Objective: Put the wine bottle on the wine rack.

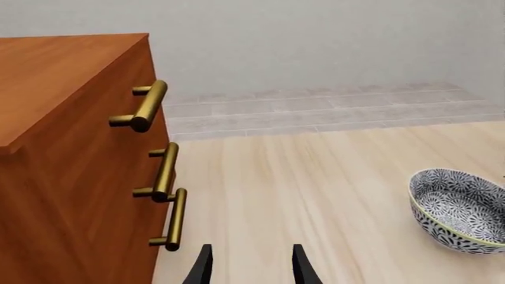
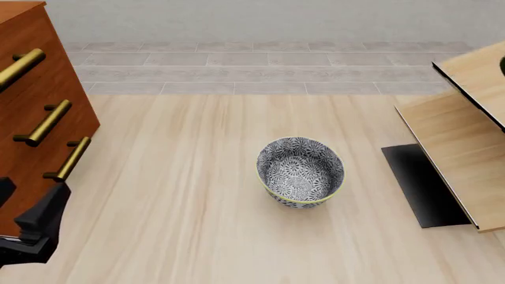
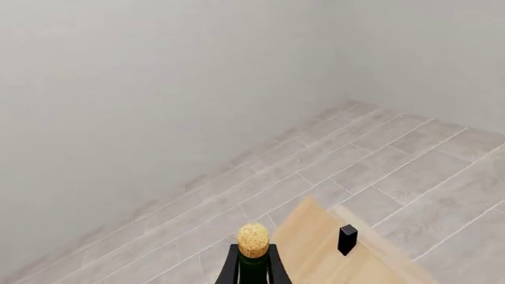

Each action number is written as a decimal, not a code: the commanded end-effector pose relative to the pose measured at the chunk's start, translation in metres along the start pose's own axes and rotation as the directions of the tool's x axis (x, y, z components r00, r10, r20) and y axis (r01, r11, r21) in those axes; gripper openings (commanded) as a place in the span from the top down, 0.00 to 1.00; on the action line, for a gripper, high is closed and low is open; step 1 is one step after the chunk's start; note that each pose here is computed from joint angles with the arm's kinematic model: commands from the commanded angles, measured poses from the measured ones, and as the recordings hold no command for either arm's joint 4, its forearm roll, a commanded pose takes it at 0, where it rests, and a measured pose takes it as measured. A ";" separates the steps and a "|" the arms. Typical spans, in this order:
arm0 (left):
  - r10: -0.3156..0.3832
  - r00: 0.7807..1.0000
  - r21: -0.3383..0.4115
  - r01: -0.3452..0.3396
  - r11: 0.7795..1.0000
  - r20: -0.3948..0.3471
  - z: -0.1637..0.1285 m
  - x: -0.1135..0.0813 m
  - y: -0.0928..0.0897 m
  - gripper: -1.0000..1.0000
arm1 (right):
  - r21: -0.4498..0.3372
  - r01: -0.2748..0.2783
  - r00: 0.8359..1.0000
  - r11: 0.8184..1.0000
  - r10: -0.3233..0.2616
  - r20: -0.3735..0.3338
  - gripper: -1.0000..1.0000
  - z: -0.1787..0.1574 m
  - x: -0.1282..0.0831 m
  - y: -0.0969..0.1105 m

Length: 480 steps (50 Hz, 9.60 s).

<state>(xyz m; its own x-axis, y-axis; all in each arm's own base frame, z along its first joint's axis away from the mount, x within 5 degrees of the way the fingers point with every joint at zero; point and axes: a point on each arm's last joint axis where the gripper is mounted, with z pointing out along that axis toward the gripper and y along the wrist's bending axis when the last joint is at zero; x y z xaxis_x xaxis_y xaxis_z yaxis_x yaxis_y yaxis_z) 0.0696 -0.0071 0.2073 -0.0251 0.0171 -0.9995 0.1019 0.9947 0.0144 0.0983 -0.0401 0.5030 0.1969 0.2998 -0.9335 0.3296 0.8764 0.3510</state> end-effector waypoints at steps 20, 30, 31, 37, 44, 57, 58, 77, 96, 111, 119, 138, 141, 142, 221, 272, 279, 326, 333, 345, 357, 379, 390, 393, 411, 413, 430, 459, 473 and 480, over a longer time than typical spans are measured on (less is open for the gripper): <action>0.000 1.000 0.013 0.000 1.000 0.000 0.006 -0.001 -0.001 0.00 | 0.063 -0.046 0.999 0.997 0.047 -0.004 1.00 0.006 0.009 -0.010; 0.002 1.000 0.014 -0.002 1.000 -0.004 0.006 -0.001 -0.001 0.00 | 0.081 -0.056 0.998 0.995 0.058 -0.019 1.00 0.012 0.016 -0.014; 0.002 1.000 0.013 -0.001 1.000 -0.004 0.006 -0.001 -0.001 0.00 | 0.085 -0.060 0.998 0.995 0.062 -0.018 1.00 0.013 0.016 -0.015; 0.002 1.000 0.015 -0.002 1.000 -0.008 0.006 -0.001 -0.001 0.00 | 0.111 -0.066 0.997 0.992 0.069 -0.025 1.00 0.021 0.023 -0.021; 0.004 1.000 0.010 -0.004 1.000 -0.007 0.006 -0.001 -0.001 0.00 | 0.124 -0.088 0.996 0.988 0.091 -0.019 1.00 0.024 0.029 -0.026; 0.009 1.000 0.011 -0.009 1.000 -0.008 0.005 0.000 -0.001 0.00 | 0.154 -0.093 0.995 0.984 0.098 -0.027 1.00 0.038 0.037 -0.034; 0.009 1.000 0.011 -0.009 1.000 -0.008 0.005 0.000 -0.001 0.00 | 0.154 -0.093 0.995 0.984 0.098 -0.027 1.00 0.038 0.037 -0.034; 0.014 1.000 0.007 -0.014 1.000 -0.011 0.005 0.000 0.000 0.00 | 0.167 -0.092 0.994 0.982 0.100 -0.043 1.00 0.056 0.039 -0.038; 0.013 1.000 0.010 -0.013 1.000 -0.011 0.006 0.000 -0.001 0.00 | 0.215 -0.116 0.990 0.970 0.131 -0.056 1.00 0.075 0.050 -0.052; 0.014 1.000 0.008 -0.014 1.000 -0.013 0.006 0.000 -0.001 0.00 | 0.258 -0.122 0.987 0.958 0.145 -0.072 1.00 0.090 0.067 -0.068; 0.016 1.000 0.009 -0.016 1.000 -0.016 0.007 0.000 -0.001 0.00 | 0.269 -0.135 0.984 0.953 0.161 -0.074 1.00 0.095 0.073 -0.073; 0.022 1.000 0.011 -0.022 1.000 -0.022 0.008 0.000 -0.001 0.00 | 0.300 -0.133 0.982 0.945 0.166 -0.086 1.00 0.113 0.081 -0.085; 0.023 0.999 0.011 -0.023 1.000 -0.023 0.007 0.001 -0.001 0.00 | 0.309 -0.133 0.983 0.942 0.166 -0.083 1.00 0.118 0.079 -0.089; 0.021 1.000 0.010 -0.021 1.000 -0.023 0.007 0.001 -0.001 0.00 | 0.314 -0.131 0.983 0.940 0.165 -0.083 1.00 0.120 0.079 -0.090; 0.029 0.999 0.000 -0.029 1.000 -0.031 0.006 0.001 0.000 0.00 | 0.417 -0.113 0.979 0.902 0.172 -0.109 1.00 0.167 0.095 -0.137; 0.030 0.999 0.000 -0.030 1.000 -0.036 0.008 0.001 0.000 0.00 | 0.419 -0.126 0.976 0.899 0.189 -0.112 1.00 0.170 0.109 -0.143; 0.031 0.999 -0.001 -0.031 1.000 -0.035 0.008 0.001 0.000 0.00 | 0.420 -0.122 0.977 0.899 0.184 -0.109 1.00 0.170 0.105 -0.143; 0.030 0.999 0.003 -0.030 1.000 -0.042 0.010 0.002 0.000 0.00 | 0.430 -0.129 0.985 0.893 0.167 -0.051 0.00 0.162 0.080 -0.142; 0.029 0.999 0.006 -0.029 1.000 -0.041 0.011 0.002 0.000 0.00 | 0.431 -0.129 0.986 0.893 0.160 -0.037 0.00 0.157 0.070 -0.139; 0.026 0.999 0.008 -0.025 1.000 -0.041 0.009 0.002 -0.001 0.00 | 0.426 -0.124 0.989 0.896 0.149 -0.024 0.00 0.151 0.057 -0.133; 0.025 0.999 0.011 -0.025 1.000 -0.040 0.009 0.002 -0.001 0.00 | 0.415 -0.114 0.991 0.903 0.130 -0.012 0.00 0.146 0.043 -0.124; 0.026 0.999 0.015 -0.026 1.000 -0.028 0.012 0.000 -0.001 0.00 | 0.341 -0.088 0.996 0.936 0.092 0.005 0.00 0.125 0.016 -0.087; 0.027 0.999 0.011 -0.027 1.000 -0.020 0.015 -0.001 -0.001 0.00 | 0.297 -0.070 0.997 0.952 0.074 -0.001 0.00 0.115 0.012 -0.071; 0.029 0.999 0.009 -0.029 1.000 -0.018 0.017 -0.001 -0.001 0.00 | 0.275 -0.066 0.998 0.959 0.069 -0.002 0.00 0.110 0.011 -0.064; 0.034 0.999 -0.002 -0.034 0.999 -0.011 0.018 -0.002 0.000 0.00 | 0.157 0.009 0.999 0.987 -0.003 -0.035 0.00 0.082 0.013 -0.033; 0.034 0.999 -0.005 -0.034 0.999 -0.011 0.017 -0.002 0.000 0.00 | 0.139 0.035 0.998 0.990 -0.029 -0.047 0.00 0.078 0.013 -0.028; 0.044 0.999 -0.012 -0.044 0.999 0.000 0.017 -0.003 0.001 0.00 | 0.060 0.072 0.996 0.996 -0.068 -0.058 0.00 0.050 0.018 -0.014; 0.052 0.998 -0.030 -0.052 0.998 0.024 0.013 -0.005 0.002 0.00 | -0.057 0.079 0.992 0.995 -0.084 -0.099 0.00 0.009 0.061 -0.013; 0.053 0.998 -0.029 -0.052 0.998 0.025 0.013 -0.005 0.002 0.00 | -0.107 0.069 0.990 0.992 -0.081 -0.115 0.00 -0.011 0.083 -0.016; 0.053 0.998 -0.027 -0.052 0.998 0.025 0.015 -0.005 0.002 0.00 | -0.125 0.080 0.987 0.989 -0.096 -0.129 0.00 -0.019 0.094 -0.019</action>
<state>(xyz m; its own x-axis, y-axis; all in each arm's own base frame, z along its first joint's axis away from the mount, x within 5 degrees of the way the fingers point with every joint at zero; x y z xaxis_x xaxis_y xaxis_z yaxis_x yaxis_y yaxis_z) 0.0835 -0.0063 0.2119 0.0049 0.0676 -0.9977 0.0750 0.9949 0.0678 0.1018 -0.0271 0.4236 0.0601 0.2633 -0.9628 0.2502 0.9298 0.2699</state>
